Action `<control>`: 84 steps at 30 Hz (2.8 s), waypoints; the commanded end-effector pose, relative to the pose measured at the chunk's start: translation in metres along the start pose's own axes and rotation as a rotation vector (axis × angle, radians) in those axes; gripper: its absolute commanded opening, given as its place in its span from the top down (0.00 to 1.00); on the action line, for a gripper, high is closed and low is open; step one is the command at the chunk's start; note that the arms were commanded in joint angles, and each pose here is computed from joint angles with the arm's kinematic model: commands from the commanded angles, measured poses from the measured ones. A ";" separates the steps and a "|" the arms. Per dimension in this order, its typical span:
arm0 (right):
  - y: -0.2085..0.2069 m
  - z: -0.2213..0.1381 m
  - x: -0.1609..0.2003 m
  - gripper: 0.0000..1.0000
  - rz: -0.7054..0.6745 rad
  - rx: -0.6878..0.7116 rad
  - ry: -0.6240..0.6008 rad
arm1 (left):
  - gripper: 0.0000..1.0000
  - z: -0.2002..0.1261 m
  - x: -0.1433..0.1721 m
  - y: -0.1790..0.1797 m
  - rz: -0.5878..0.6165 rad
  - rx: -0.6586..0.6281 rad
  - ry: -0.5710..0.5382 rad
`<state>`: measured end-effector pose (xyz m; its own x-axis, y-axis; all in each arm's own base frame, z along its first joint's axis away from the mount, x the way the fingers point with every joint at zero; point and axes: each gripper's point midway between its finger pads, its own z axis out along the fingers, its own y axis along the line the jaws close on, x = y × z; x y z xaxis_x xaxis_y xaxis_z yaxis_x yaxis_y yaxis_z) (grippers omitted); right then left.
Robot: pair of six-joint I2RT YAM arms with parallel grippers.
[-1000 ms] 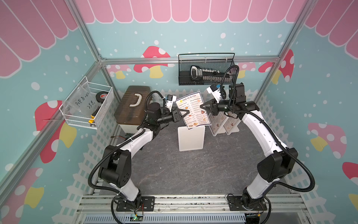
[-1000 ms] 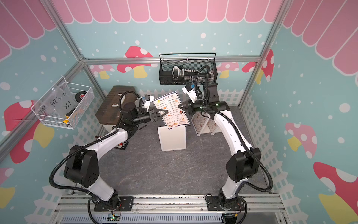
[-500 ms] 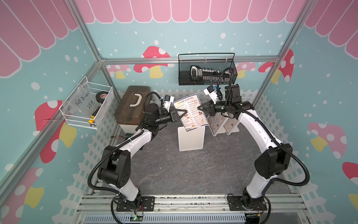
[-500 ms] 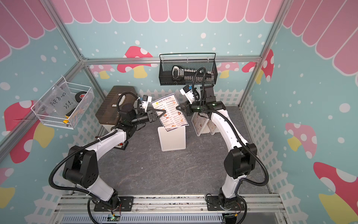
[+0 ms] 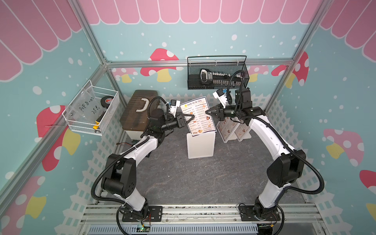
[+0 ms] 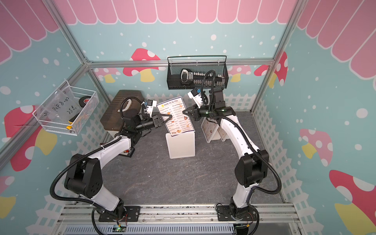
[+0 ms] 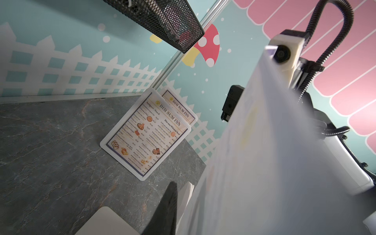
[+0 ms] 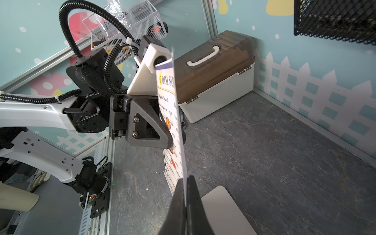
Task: Insert the menus into the narrow rack
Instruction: Insert the menu into the narrow rack.
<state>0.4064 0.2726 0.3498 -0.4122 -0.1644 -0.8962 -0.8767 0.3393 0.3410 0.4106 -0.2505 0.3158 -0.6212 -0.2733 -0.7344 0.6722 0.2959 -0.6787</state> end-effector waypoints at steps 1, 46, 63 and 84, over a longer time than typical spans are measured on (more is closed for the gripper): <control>-0.001 0.011 0.009 1.00 0.004 -0.041 0.009 | 0.76 -0.007 -0.010 -0.011 0.032 0.012 -0.036; 0.000 0.007 0.011 1.00 0.017 -0.010 -0.071 | 0.76 -0.018 -0.017 -0.008 0.027 -0.004 -0.067; -0.004 0.006 0.012 1.00 0.040 0.015 -0.098 | 0.76 -0.017 -0.017 -0.007 0.025 -0.004 -0.068; -0.008 0.000 0.023 1.00 0.042 0.065 -0.097 | 0.80 -0.022 -0.023 -0.005 0.025 -0.003 -0.091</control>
<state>0.4096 0.2691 0.3123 -0.4671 -0.0680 -0.8816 -0.8211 0.4032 0.4040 0.4158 -0.2309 0.3227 -0.6001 -0.3240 -0.7313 0.6641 0.3079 -0.6813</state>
